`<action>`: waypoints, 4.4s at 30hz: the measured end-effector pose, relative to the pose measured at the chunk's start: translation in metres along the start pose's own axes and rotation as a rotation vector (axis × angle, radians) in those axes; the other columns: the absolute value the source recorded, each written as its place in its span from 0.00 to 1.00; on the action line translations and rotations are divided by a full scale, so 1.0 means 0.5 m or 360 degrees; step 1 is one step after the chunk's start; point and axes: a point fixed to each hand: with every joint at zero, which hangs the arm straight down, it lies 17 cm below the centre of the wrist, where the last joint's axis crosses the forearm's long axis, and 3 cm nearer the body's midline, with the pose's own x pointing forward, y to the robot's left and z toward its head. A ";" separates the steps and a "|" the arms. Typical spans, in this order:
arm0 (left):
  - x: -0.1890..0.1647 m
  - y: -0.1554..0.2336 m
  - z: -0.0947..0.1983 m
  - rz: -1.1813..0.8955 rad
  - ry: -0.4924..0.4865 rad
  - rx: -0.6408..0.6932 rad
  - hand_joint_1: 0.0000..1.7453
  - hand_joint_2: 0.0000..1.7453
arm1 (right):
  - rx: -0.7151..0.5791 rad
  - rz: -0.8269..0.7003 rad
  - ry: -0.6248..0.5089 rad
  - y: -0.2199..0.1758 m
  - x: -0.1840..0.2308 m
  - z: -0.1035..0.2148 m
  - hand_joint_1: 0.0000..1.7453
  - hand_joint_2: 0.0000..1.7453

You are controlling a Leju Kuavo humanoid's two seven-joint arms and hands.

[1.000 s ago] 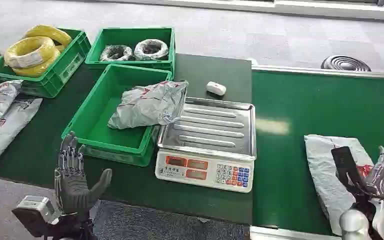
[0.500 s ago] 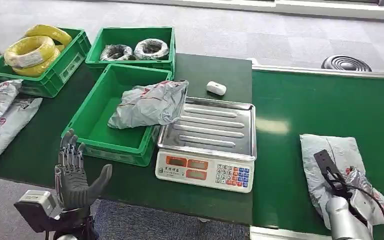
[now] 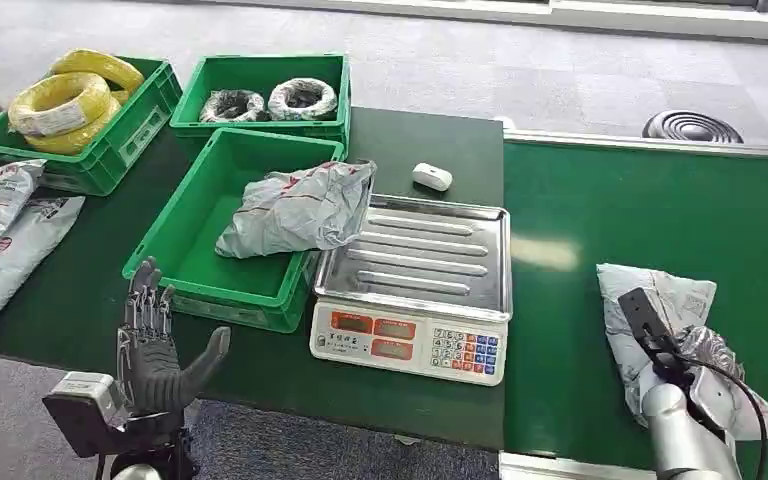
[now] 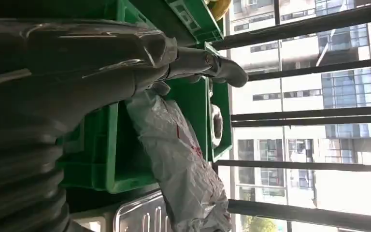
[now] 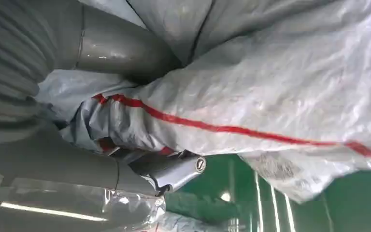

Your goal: Moved the parcel from conveyor to table for the left to box.

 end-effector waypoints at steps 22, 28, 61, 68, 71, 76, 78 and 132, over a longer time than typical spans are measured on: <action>0.027 -0.080 -0.096 0.0069 -0.0188 -0.0226 0.00 1.00 | -0.0383 -0.0072 -0.1715 -0.147 0.722 0.368 1.00 0.00; 0.025 -0.080 -0.108 0.0064 -0.0196 -0.0236 0.00 1.00 | -0.0191 -0.0023 -0.1760 -0.095 0.758 0.377 1.00 0.00; 0.028 -0.047 -0.156 -0.0075 -0.0218 -0.0150 0.00 1.00 | 0.0025 -0.1087 -0.2017 -0.185 0.724 0.416 0.00 0.00; 0.032 -0.125 -0.181 -0.0195 -0.0228 -0.0313 0.00 1.00 | -0.0431 -0.1308 -0.1910 -0.283 0.607 0.435 0.00 0.00; 0.021 -0.166 -0.186 -0.0227 -0.0196 -0.0419 0.00 1.00 | -0.0566 -0.1414 -0.1803 -0.308 0.554 0.431 0.00 0.00; 0.006 -0.223 -0.192 -0.0260 -0.0173 -0.0549 0.00 1.00 | -0.0642 -0.1503 -0.1701 -0.308 0.487 0.443 0.00 0.00; -0.008 -0.248 -0.196 -0.0292 -0.0136 -0.0623 0.00 1.00 | -0.0696 -0.1512 -0.1650 -0.310 0.466 0.443 0.00 0.00; -0.319 -0.639 0.045 -0.1610 0.0458 -0.2028 0.93 1.00 | -0.0749 -0.1638 -0.1425 -0.273 0.364 0.547 0.00 1.00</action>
